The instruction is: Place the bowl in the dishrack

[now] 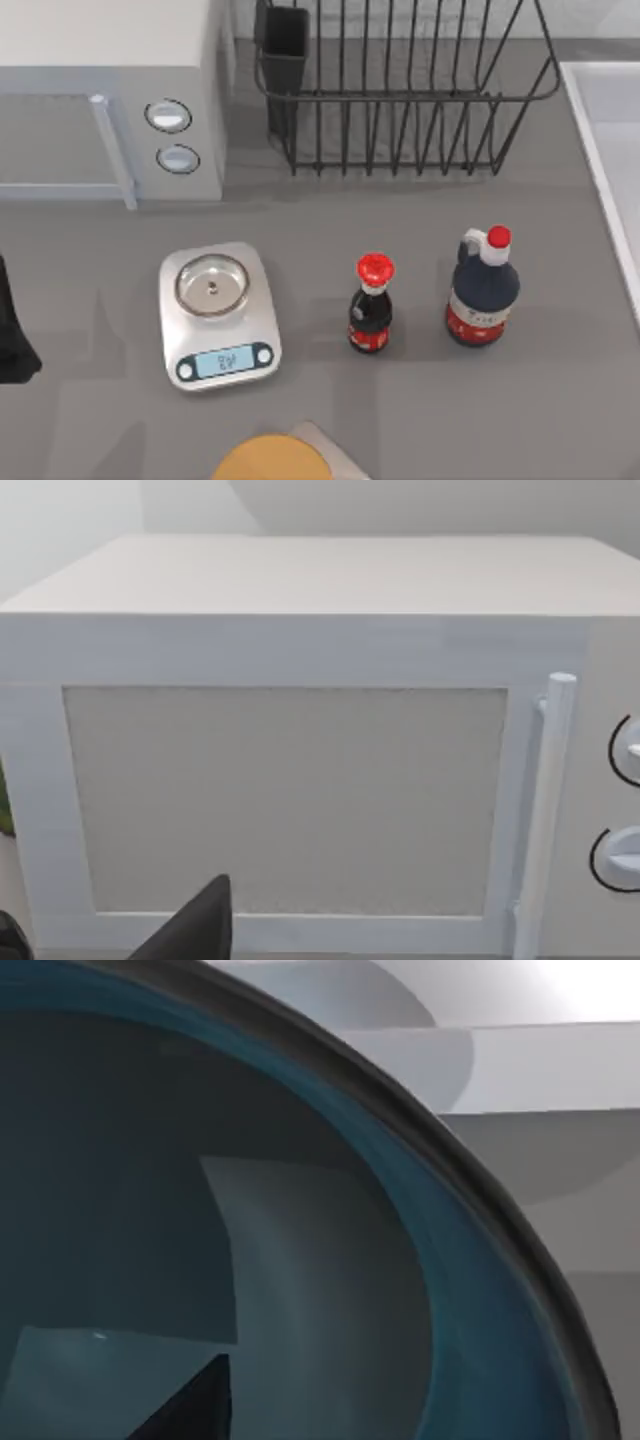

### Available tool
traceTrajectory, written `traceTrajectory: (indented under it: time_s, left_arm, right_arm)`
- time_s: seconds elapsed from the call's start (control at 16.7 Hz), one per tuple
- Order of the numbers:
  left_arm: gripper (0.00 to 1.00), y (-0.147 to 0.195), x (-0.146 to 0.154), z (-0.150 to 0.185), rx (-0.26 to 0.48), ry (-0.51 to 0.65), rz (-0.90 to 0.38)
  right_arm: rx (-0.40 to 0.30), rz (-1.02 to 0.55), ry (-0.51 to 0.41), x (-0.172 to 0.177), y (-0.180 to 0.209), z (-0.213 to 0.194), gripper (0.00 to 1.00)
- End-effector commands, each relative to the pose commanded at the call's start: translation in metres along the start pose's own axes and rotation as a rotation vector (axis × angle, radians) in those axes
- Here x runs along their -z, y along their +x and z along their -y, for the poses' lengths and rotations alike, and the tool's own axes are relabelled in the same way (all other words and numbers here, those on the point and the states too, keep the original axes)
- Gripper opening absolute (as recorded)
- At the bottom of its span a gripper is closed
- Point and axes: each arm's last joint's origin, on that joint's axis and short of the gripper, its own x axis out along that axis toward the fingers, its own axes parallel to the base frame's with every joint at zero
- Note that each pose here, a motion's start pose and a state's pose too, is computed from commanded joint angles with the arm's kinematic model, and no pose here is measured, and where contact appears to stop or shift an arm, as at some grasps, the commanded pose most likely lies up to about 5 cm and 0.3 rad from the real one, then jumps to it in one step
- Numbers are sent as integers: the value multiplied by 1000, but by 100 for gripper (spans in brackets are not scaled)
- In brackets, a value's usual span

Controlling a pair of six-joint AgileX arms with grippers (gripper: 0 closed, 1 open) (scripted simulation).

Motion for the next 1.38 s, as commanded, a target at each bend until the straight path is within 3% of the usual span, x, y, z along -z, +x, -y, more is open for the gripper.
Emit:
traceTrajectory:
  time_s: [0.18,0.96,1.38]
  left_arm:
    - [100,0,0,0,0,0,0]
    - [100,0,0,0,0,0,0]
    - [100,0,0,0,0,0,0]
  right_arm:
    - [0,0,0,0,0,0,100]
    - [0,0,0,0,0,0,2]
    - [0,0,0,0,0,0,0]
